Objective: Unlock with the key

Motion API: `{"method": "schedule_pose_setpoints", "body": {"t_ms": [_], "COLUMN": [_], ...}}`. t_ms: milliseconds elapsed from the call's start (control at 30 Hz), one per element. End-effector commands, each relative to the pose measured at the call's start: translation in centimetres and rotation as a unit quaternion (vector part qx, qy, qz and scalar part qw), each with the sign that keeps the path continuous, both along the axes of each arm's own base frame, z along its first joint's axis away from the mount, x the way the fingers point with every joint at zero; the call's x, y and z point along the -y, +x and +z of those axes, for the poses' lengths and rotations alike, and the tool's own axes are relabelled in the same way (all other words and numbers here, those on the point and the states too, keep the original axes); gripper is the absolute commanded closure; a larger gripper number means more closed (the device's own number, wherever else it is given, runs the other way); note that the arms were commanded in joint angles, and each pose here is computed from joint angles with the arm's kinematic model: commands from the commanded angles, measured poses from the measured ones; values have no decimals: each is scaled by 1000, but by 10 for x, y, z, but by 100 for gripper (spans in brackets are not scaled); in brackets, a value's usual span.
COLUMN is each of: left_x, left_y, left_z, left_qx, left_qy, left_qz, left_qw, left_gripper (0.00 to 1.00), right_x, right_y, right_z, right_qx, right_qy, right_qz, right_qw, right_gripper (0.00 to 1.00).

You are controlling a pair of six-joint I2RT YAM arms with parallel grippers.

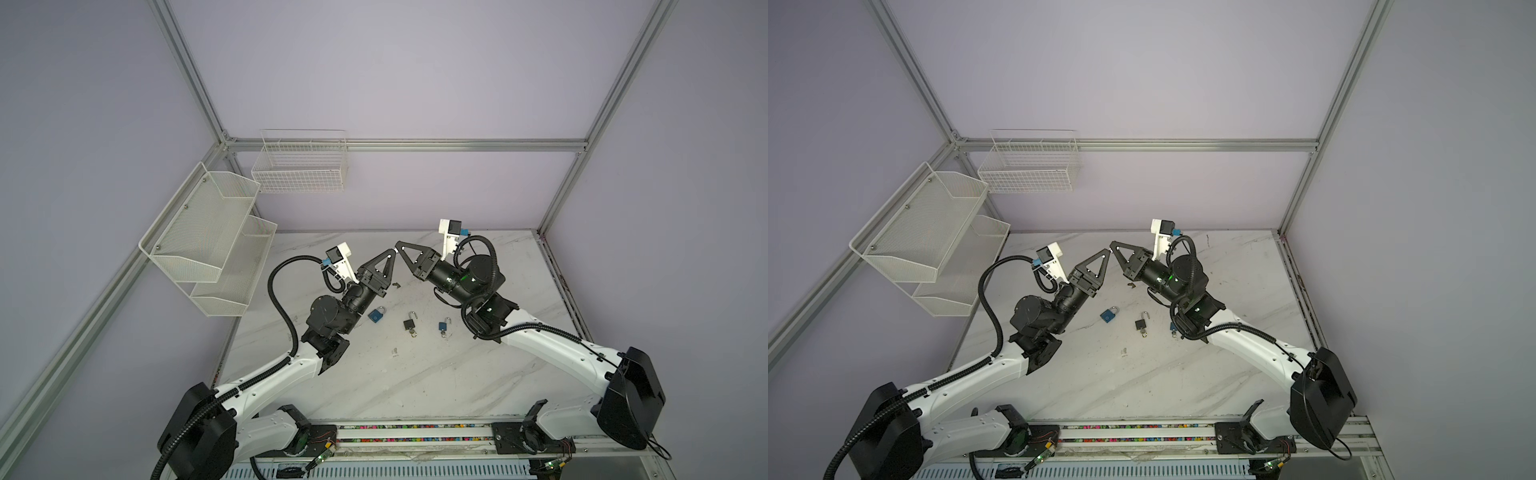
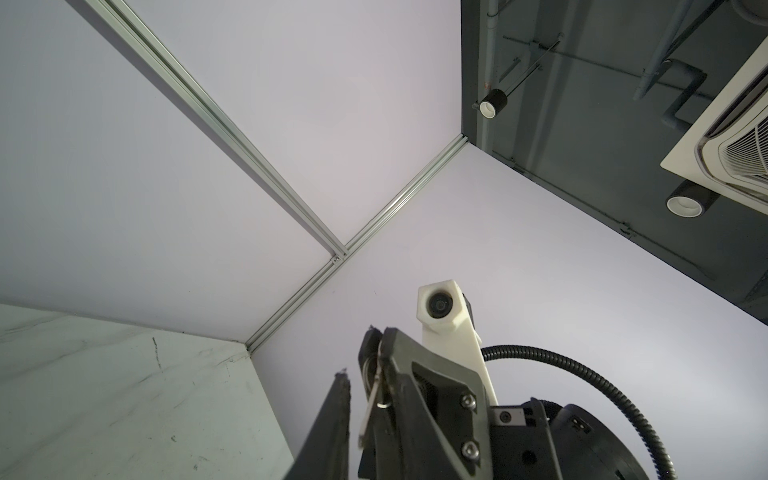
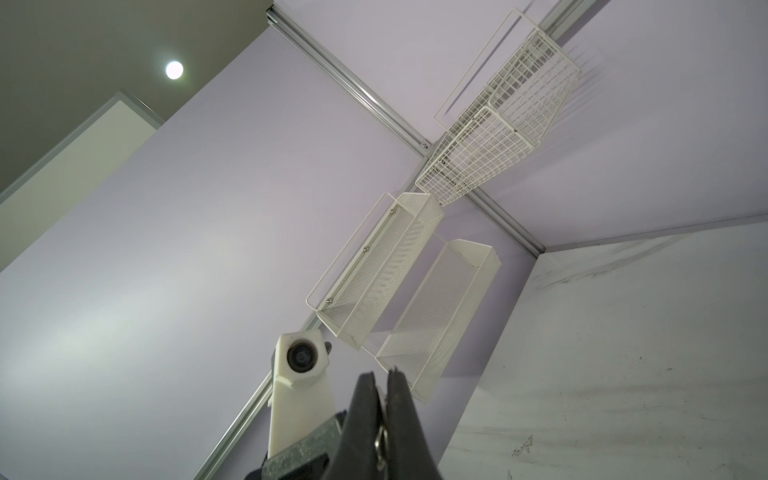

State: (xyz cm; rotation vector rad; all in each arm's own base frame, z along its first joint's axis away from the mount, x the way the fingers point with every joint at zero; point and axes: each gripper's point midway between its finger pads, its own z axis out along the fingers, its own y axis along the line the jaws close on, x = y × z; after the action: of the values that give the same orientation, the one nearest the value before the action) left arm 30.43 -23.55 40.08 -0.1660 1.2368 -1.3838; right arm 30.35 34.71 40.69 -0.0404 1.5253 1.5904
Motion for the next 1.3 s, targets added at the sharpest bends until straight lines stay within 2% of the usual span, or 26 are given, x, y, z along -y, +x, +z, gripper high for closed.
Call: {"method": "schedule_pose_setpoints", "body": {"t_ms": [0, 600, 1267], "left_x": [-1, -3, -2], "left_y": [-11, -11, -9], "left_z": [22, 20, 16], "left_qx": [37, 33, 29], "left_qy": [-21, -21, -19], "left_qz": [-12, -6, -7], "left_qw": [999, 999, 999], "left_gripper": [80, 89, 89], "right_x": [-1, 7, 17], "right_y": [-4, -2, -2], "right_z": [5, 2, 10], "right_qx": [6, 8, 17], "right_qy": [18, 21, 22], "right_qz": [4, -20, -40], "right_qw": [1000, 1000, 999], "right_gripper": [100, 100, 100]}}
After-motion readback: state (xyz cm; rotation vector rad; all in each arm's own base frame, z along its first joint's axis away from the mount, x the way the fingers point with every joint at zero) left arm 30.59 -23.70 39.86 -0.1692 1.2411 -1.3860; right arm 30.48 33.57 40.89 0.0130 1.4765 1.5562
